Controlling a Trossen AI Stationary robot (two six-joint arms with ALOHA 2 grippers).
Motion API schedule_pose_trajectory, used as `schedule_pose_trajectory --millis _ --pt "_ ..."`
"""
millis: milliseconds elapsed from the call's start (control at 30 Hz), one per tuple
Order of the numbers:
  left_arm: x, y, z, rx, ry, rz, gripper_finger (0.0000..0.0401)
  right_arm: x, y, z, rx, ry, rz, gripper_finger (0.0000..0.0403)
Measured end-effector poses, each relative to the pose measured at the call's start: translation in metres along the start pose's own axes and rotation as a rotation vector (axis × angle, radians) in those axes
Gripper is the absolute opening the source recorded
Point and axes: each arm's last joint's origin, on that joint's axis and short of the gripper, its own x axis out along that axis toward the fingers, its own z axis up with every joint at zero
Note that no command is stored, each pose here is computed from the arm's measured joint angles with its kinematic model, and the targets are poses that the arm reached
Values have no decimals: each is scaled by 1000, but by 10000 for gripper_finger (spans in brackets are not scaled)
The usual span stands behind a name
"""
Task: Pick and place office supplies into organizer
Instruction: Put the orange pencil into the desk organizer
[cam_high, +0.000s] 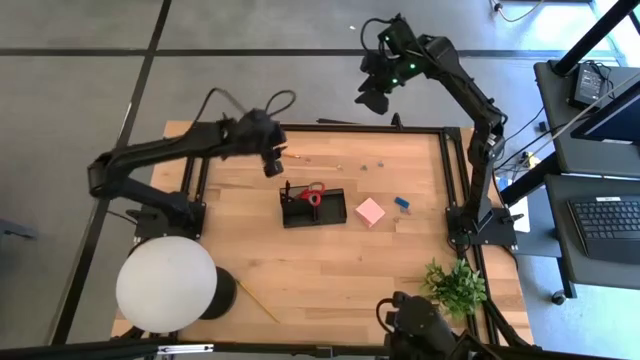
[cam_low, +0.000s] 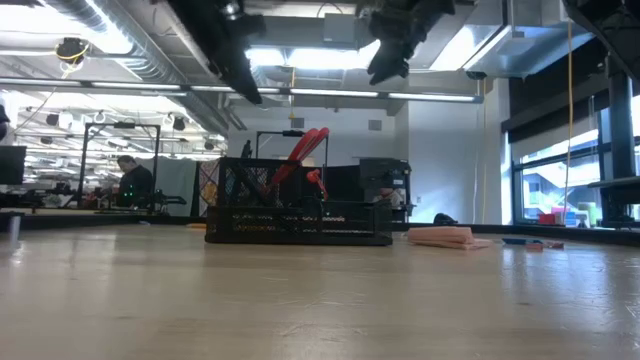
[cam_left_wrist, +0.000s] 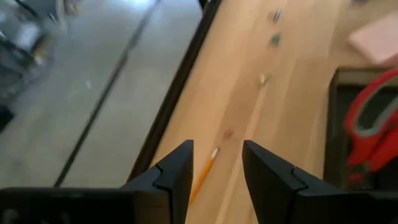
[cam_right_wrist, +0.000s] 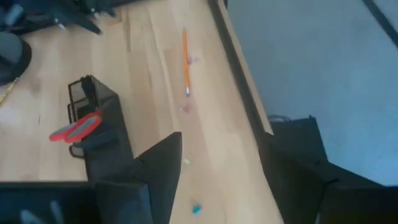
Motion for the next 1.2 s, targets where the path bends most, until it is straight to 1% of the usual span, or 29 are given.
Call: schedule_pose_trajectory --millis 100,167,233,333,433,533,633,733,833,900,1033,1133,1200 --pt "15 15 10 -3 75 -64 137 -4 -8 0 7 -38 15 216" --pt "24 22 14 30 102 -81 135 -7 -14 -3 23 -59 50 216" --pt "33 28 17 74 110 -77 133 -5 -18 -7 38 -61 60 216" --pt "40 32 18 105 117 -87 129 3 -22 -19 79 -50 64 216" --pt "44 35 16 81 117 -121 126 16 -20 -39 100 -83 55 216" --pt "44 36 15 71 117 -139 123 19 -10 -69 140 -132 -26 216" --pt "44 36 16 75 108 -136 120 10 9 -102 196 -202 -100 216" --pt "47 36 16 82 106 -136 118 0 30 -136 229 -296 -121 216" --pt "60 36 13 102 145 -148 118 -9 47 -164 263 -425 -132 216" --pt "70 38 9 104 174 -151 119 -14 57 -179 271 -516 -135 216" --pt "95 42 -2 105 252 -175 120 -16 70 -204 301 -634 -127 216" --pt "111 43 -9 102 297 -189 117 -17 76 -215 314 -670 -120 216" --pt "120 41 -13 133 322 -206 115 -16 77 -221 336 -665 -129 216"
